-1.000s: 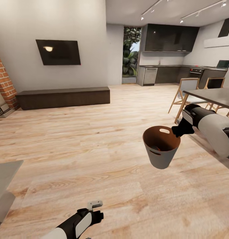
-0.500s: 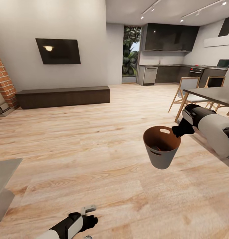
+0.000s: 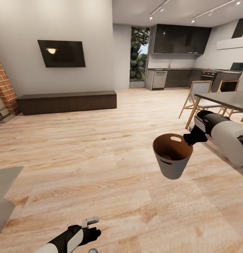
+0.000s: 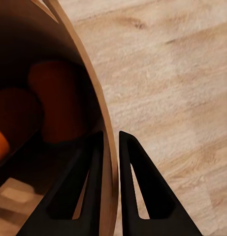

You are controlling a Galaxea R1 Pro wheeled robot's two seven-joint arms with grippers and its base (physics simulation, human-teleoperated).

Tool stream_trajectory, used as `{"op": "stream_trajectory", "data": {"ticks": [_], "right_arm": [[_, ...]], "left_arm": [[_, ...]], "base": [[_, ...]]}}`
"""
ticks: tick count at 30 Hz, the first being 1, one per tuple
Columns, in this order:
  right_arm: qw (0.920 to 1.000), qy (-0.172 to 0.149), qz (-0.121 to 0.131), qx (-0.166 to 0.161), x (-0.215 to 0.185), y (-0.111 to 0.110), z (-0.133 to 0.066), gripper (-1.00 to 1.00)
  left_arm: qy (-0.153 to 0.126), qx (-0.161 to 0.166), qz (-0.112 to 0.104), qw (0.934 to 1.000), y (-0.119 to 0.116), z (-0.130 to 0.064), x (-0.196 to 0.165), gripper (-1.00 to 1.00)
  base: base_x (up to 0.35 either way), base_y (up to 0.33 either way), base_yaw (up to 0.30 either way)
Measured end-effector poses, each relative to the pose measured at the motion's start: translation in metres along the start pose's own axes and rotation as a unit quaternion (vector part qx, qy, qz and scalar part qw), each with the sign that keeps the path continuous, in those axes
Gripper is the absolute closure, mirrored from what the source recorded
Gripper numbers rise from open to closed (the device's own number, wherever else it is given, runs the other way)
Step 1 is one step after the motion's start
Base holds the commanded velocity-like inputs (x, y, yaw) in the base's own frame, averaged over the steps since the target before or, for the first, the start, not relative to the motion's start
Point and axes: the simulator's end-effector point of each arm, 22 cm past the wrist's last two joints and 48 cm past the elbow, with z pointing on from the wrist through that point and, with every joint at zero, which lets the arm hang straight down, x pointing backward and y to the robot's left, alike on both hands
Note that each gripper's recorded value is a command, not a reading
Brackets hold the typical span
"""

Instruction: Put the three can of soda from the living room inside the tash can in the kitchen.

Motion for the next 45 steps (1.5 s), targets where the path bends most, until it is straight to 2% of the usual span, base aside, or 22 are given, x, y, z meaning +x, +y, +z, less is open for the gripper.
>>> {"op": "stream_trajectory", "data": {"ticks": [35,45], "right_arm": [[1.0000,-0.002,0.003,-0.005,0.041,0.011,0.061,1.00],[0.9998,0.018,-0.002,-0.001,0.047,0.016,0.091,1.00]], "left_arm": [[-0.003,-0.001,0.000,1.0000,0.029,0.064,0.032,-1.00],[0.015,-0.005,-0.002,0.9999,0.034,0.077,0.048,-1.00]], "base": [[0.000,0.000,0.000],[0.000,0.000,0.000]]}}
